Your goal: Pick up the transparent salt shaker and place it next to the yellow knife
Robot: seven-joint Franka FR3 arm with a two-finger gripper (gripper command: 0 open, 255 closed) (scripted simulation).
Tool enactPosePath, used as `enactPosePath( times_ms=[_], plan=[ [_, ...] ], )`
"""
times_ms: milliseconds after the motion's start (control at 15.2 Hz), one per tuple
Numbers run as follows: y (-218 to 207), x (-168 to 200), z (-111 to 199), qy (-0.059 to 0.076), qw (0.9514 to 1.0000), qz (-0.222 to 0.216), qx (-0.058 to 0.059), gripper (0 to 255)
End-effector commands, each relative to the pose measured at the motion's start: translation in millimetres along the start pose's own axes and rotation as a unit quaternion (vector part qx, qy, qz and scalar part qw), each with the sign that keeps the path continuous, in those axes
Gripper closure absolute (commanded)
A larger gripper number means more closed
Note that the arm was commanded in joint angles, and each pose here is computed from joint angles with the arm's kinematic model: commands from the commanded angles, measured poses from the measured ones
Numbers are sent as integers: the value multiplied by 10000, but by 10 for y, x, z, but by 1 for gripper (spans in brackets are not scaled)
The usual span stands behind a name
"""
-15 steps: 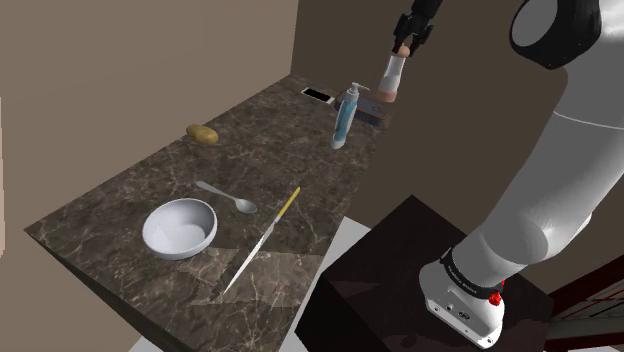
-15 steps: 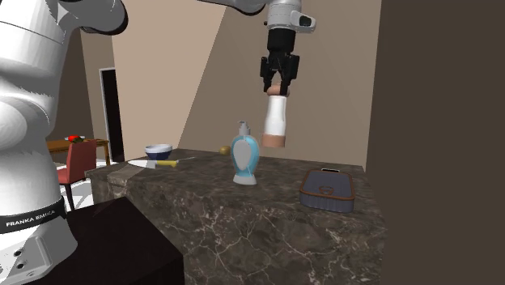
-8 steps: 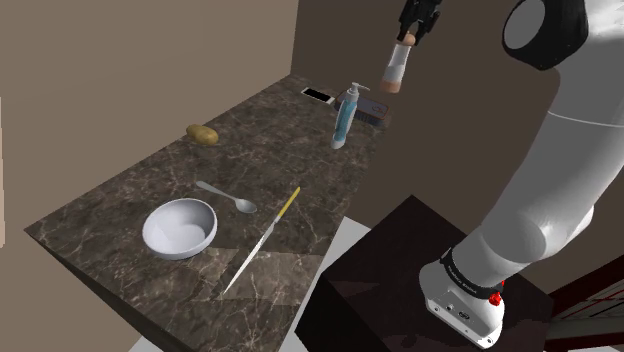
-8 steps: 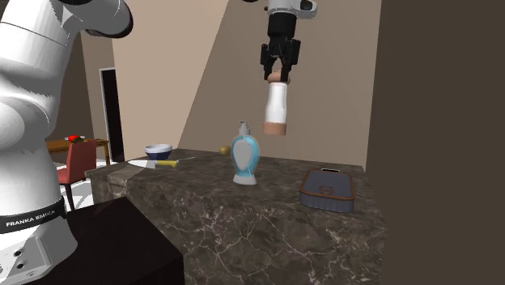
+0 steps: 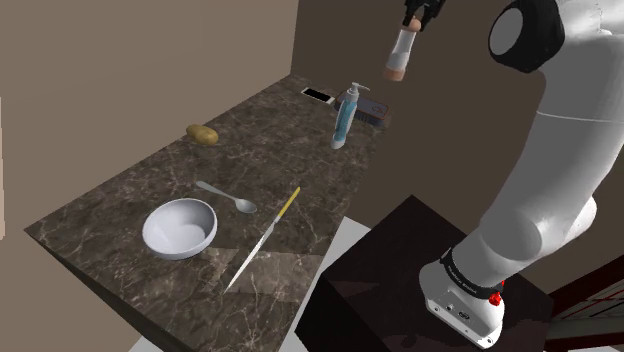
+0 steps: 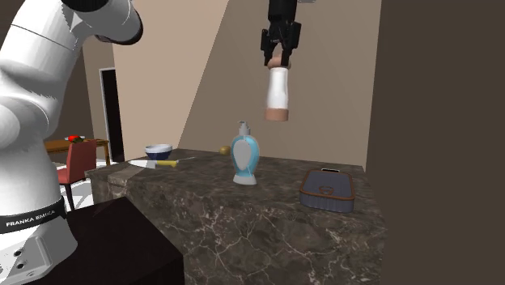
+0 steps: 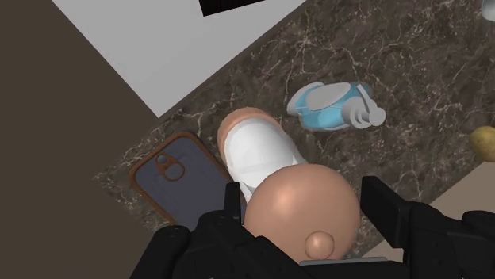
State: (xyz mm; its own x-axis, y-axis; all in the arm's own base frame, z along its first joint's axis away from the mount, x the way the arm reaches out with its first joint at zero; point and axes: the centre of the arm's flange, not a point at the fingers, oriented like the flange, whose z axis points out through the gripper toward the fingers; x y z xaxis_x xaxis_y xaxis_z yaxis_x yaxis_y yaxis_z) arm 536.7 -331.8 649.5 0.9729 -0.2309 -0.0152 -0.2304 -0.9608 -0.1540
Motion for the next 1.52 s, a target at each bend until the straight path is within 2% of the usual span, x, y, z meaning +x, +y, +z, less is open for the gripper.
enactPosePath(
  times_ms=[0, 1452],
  plan=[
    [-18, -6, -87, -3, 10000, -2, 0, 255],
    [-2395, -1629, 301, -3, 10000, -2, 0, 255]
  ],
)
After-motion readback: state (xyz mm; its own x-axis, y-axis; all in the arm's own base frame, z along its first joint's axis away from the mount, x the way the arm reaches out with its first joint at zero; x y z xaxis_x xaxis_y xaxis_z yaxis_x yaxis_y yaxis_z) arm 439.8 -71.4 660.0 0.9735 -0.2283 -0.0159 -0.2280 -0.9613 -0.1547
